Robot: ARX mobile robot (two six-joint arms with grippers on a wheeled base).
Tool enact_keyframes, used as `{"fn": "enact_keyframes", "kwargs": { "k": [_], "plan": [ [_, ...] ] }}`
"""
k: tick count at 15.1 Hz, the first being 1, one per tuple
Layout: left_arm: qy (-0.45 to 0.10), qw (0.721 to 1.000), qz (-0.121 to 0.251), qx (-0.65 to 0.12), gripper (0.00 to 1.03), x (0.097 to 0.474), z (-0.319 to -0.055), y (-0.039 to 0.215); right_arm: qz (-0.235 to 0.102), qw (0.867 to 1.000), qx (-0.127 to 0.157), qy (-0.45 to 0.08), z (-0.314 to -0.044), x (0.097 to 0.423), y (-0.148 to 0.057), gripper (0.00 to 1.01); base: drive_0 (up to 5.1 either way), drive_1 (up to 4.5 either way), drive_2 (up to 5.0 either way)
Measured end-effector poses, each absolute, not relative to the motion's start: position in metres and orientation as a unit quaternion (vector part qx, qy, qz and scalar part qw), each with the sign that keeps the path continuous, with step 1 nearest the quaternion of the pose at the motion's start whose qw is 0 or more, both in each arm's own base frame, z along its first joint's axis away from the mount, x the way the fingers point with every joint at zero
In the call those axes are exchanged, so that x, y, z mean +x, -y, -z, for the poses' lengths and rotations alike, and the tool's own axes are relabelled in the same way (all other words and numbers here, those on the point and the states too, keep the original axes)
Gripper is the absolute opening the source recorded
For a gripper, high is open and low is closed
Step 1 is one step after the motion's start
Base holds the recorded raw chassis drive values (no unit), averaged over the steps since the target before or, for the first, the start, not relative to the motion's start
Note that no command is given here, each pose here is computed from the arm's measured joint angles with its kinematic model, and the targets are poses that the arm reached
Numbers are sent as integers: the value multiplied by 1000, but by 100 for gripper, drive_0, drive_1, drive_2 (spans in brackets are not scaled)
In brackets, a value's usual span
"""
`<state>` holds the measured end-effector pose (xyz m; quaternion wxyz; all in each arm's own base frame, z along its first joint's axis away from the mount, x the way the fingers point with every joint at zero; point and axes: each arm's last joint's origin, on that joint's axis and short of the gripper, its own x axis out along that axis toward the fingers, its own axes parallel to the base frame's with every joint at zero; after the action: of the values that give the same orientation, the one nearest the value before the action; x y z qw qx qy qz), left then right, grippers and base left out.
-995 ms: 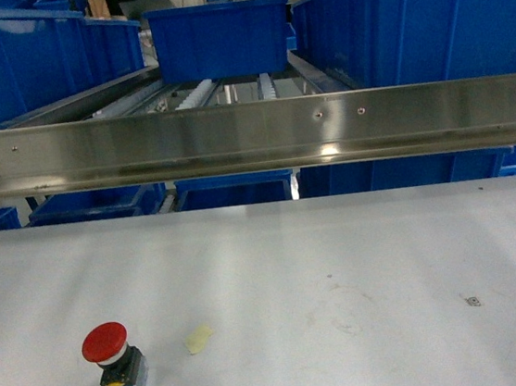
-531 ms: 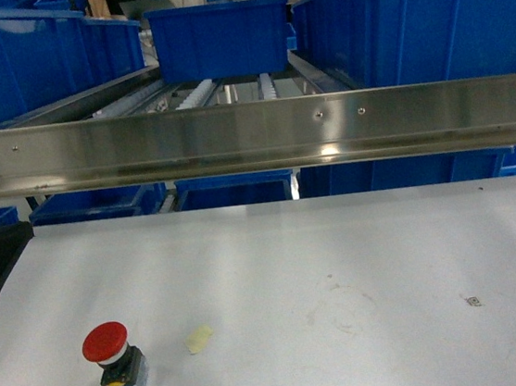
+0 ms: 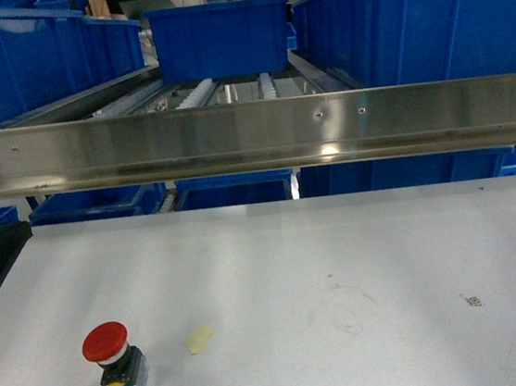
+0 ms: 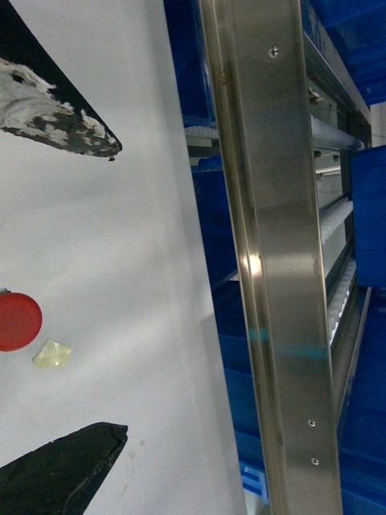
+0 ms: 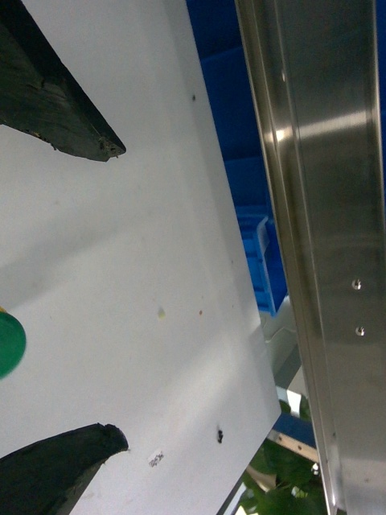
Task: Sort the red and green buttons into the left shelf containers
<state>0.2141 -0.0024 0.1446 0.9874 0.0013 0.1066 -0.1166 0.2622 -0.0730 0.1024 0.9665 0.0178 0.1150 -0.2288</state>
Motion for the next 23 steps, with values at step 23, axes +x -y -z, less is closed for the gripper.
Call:
{"fn": "enact_keyframes", "kwargs": {
  "k": [23],
  "plan": [
    [-107,987,117,2,98,214,-145,2,305,929,54,-204,-20,295,120,98,0,0,0]
  ]
}}
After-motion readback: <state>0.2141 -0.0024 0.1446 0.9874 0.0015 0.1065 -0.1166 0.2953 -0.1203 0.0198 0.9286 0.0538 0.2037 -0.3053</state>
